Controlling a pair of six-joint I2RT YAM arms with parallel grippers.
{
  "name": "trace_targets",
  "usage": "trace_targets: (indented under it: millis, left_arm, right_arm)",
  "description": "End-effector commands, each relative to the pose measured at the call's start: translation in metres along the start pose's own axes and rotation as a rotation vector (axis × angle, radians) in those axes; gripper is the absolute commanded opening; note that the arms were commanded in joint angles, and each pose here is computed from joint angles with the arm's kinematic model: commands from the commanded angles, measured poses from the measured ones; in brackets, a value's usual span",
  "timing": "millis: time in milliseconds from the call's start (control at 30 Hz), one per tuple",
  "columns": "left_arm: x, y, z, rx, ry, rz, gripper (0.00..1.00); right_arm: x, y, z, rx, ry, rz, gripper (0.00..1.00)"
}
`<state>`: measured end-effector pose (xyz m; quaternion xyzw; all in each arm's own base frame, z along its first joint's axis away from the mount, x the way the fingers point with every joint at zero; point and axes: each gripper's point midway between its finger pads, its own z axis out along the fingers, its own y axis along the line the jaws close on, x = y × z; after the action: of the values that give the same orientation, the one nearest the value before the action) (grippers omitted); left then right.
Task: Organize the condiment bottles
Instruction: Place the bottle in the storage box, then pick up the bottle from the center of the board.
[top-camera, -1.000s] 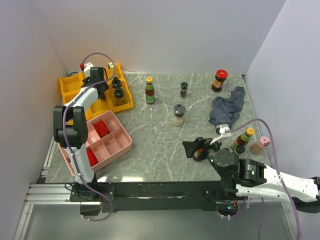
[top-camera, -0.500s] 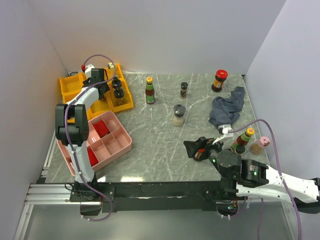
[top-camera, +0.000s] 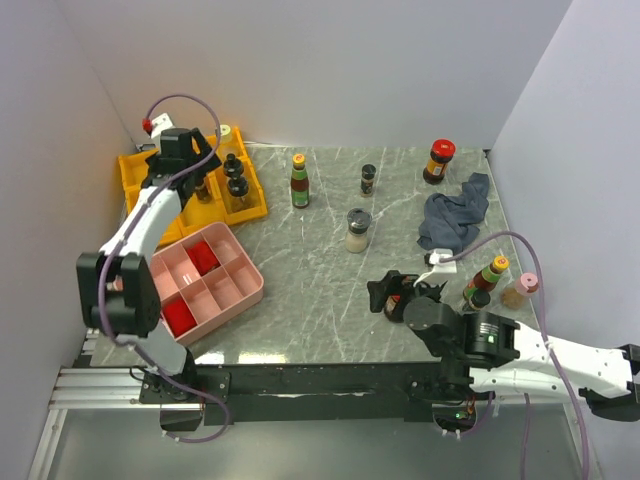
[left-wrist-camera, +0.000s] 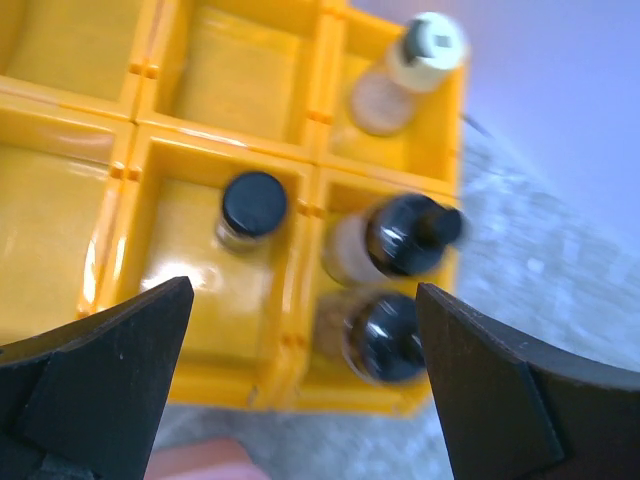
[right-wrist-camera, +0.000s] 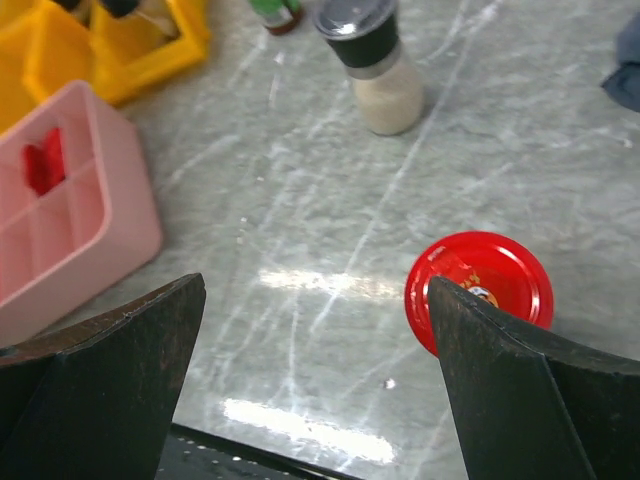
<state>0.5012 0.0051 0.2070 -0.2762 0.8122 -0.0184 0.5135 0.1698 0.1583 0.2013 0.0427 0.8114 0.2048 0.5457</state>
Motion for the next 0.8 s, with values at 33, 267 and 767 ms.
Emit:
trace_targets:
  millis: [33,267,767]
  left_arm:
    - [-0.012,-0.037,-0.061,0.200,-0.027,-0.019,0.99]
    - [0.019,-0.075,-0.152,0.368,-0.057,0.107,0.99]
    - [0.108,-0.081,-0.226,0.524,-0.021,0.173,0.99]
  right_arm:
    - [-0.016,-0.006,0.006,0.110,-0.042,-0.002,1.00]
    - [-0.010,-0.035,0.036,0.205,0.085,0.003,1.00]
    - [0.037,-0.059,0.053,0.308,0.325,-0.036,1.00]
